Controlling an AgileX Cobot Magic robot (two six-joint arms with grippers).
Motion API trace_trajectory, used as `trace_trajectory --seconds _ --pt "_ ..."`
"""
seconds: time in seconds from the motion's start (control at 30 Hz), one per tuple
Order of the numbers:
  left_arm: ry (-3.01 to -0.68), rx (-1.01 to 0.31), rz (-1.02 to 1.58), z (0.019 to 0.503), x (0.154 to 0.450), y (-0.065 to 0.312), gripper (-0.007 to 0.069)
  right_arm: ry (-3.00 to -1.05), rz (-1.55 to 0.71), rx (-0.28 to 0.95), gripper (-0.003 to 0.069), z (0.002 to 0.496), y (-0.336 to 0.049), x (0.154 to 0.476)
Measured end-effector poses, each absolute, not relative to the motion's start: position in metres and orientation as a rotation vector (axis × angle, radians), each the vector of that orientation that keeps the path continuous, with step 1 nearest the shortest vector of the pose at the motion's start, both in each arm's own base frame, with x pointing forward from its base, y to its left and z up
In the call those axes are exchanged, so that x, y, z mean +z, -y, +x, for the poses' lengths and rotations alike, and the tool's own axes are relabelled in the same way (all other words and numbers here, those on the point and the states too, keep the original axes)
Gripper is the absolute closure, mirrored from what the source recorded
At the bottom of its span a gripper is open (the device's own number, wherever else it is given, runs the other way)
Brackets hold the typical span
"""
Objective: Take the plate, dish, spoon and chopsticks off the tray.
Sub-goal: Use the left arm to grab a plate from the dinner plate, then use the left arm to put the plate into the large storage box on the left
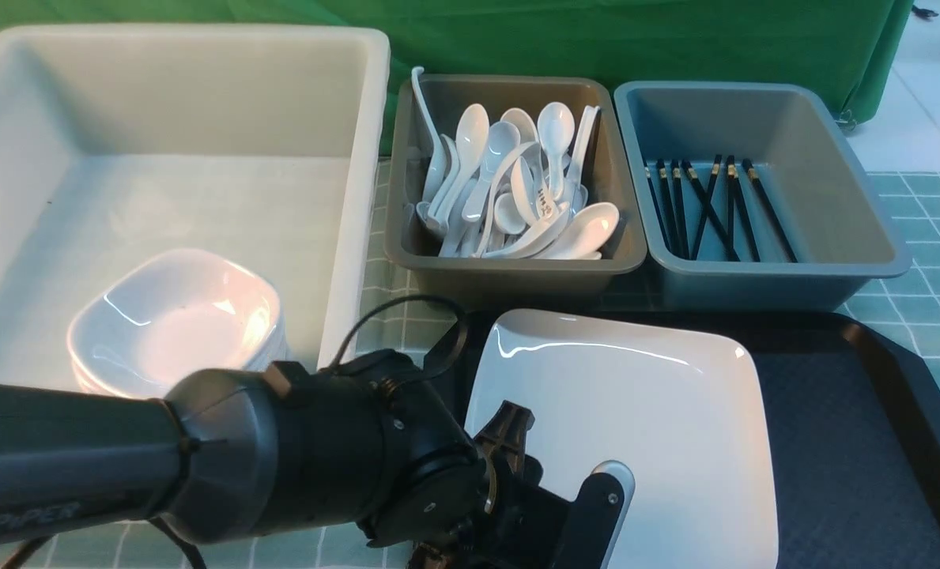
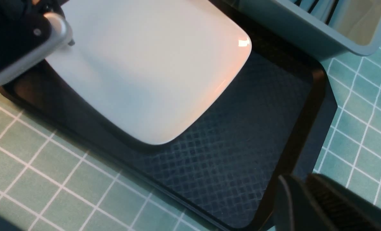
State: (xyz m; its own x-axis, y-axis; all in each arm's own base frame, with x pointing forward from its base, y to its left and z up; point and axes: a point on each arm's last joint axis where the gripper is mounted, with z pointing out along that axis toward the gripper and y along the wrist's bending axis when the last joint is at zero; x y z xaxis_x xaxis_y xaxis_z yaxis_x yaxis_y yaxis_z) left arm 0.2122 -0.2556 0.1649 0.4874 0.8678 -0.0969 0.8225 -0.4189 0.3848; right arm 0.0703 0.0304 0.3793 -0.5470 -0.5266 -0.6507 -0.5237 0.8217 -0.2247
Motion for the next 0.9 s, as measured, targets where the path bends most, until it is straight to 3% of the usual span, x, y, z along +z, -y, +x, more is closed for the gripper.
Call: trace_trajectory --seconds 0.2,0.43,0.67,0.9 --pt "-1.391 0.185 2.372 0.214 0.162 0.256 0.0267 -2.255 -0.767 -0.005 0.0569 0.07 -0.03 0.379" --pt "-1.447 0.243 2.319 0.218 0.163 0.254 0.0472 -2.255 -0.768 -0.005 0.0569 0.07 -0.03 0.379" --pt "-1.469 0.236 2.276 0.211 0.169 0.259 0.0486 -2.256 -0.767 -0.005 0.0569 0.07 -0.03 0.379" --pt "-1.458 0.124 2.157 0.163 0.215 0.275 0.0585 -2.256 -0.767 -0.005 0.0569 0.07 -0.03 0.379"
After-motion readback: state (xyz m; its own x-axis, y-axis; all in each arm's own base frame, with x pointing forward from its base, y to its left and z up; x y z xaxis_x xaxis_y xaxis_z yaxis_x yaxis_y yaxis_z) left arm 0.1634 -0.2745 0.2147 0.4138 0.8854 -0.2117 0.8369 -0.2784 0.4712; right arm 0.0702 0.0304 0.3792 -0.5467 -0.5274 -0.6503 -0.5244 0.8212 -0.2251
